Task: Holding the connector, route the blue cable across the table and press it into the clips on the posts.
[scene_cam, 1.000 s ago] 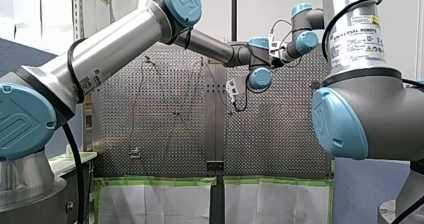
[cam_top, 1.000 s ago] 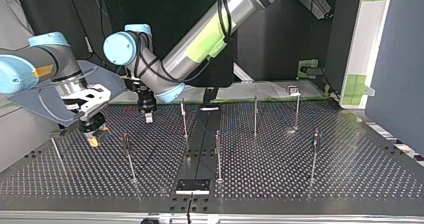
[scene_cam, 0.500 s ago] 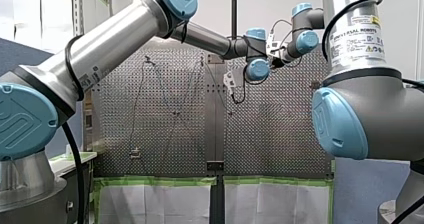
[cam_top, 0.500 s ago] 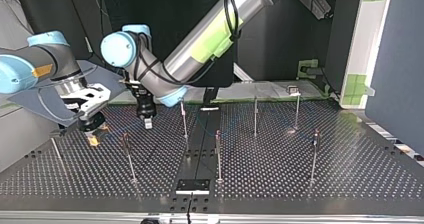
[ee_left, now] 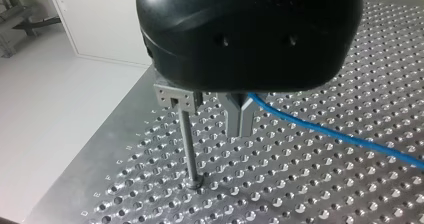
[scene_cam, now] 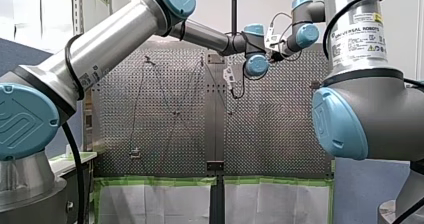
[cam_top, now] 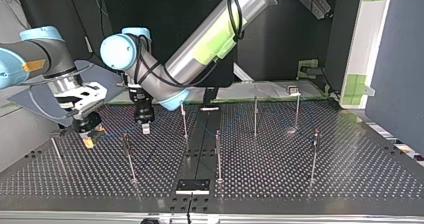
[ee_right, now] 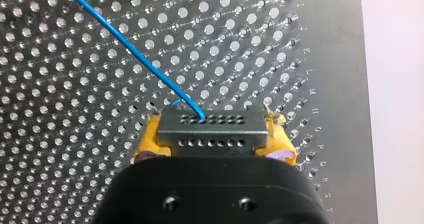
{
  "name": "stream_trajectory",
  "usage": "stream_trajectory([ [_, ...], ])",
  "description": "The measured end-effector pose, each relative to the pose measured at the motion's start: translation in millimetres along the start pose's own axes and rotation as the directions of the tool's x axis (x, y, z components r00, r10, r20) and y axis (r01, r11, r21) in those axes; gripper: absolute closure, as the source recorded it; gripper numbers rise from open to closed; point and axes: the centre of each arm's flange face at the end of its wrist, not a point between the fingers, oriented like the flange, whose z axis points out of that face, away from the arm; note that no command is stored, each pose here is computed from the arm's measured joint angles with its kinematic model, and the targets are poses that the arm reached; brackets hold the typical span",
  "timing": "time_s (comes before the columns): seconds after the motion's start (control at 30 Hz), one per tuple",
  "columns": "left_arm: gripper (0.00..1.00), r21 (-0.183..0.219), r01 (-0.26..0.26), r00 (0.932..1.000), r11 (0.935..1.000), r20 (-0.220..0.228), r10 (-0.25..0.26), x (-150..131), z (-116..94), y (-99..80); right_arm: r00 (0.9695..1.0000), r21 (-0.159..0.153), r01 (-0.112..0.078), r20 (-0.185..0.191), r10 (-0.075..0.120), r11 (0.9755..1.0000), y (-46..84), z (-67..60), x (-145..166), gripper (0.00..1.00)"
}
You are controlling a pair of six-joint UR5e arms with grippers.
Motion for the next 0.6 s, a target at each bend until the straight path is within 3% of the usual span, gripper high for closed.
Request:
stream_trajectory([
  [0.3,1.0,-0.012,0.011,0.9999,0.9999,0.008,-0.011,-4.3,8.1,6.0,1.0,0.007,0.005,0.001,-0.005,1.0,-2.7,-0.1,-0.2,1.0],
  [0.6,1.0,-0.024,0.017,0.9996,0.9996,0.022,-0.016,-7.7,18.8,13.3,0.9999,0.037,0.01,0.007,-0.011,0.9993,-7.6,-0.3,-0.9,1.0],
])
